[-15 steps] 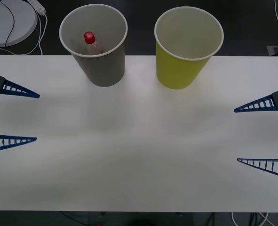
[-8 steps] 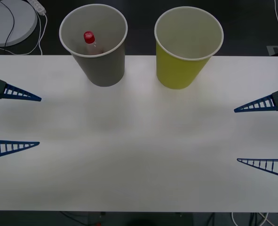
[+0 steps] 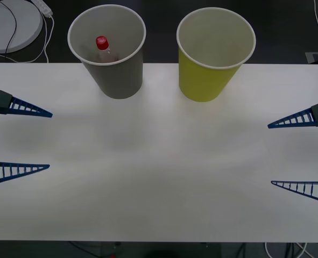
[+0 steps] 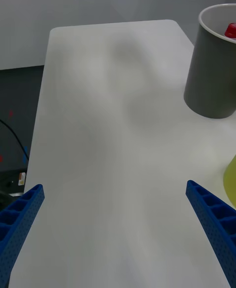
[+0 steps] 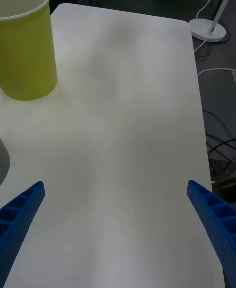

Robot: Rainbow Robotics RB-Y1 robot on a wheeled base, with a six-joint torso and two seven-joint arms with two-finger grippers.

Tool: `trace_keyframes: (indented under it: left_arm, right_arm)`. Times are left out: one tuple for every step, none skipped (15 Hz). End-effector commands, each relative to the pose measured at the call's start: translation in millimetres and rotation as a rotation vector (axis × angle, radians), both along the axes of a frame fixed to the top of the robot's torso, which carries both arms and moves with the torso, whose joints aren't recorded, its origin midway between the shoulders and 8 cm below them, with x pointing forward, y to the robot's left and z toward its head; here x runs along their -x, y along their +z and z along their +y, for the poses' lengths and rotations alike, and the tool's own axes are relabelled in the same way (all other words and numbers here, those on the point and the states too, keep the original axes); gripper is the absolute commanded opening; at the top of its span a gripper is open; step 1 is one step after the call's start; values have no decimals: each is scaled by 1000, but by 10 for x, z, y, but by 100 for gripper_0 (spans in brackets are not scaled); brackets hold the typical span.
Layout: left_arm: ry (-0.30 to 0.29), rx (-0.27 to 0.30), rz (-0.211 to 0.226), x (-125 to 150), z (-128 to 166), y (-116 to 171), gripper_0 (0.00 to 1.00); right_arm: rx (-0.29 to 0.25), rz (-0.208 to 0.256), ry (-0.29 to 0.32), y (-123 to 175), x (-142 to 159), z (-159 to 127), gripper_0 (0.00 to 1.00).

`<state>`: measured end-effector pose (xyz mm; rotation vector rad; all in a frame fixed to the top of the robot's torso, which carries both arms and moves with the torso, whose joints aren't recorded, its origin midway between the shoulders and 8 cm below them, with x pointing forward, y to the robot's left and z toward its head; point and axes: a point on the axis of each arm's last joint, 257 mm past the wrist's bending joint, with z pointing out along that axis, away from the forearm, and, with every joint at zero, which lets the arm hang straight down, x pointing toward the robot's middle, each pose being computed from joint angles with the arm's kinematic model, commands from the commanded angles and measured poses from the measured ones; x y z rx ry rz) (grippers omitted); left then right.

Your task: Put the can into the green bin and the plastic bottle into the gray bin

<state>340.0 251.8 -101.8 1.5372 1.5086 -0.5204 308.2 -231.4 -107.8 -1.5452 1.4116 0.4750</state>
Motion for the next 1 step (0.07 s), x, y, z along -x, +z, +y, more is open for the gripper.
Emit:
trace_keyframes:
  left_arm:
    - [1,1,1,1,1,-2,100]
  right_arm:
    - [0,0,0,0,0,0,100]
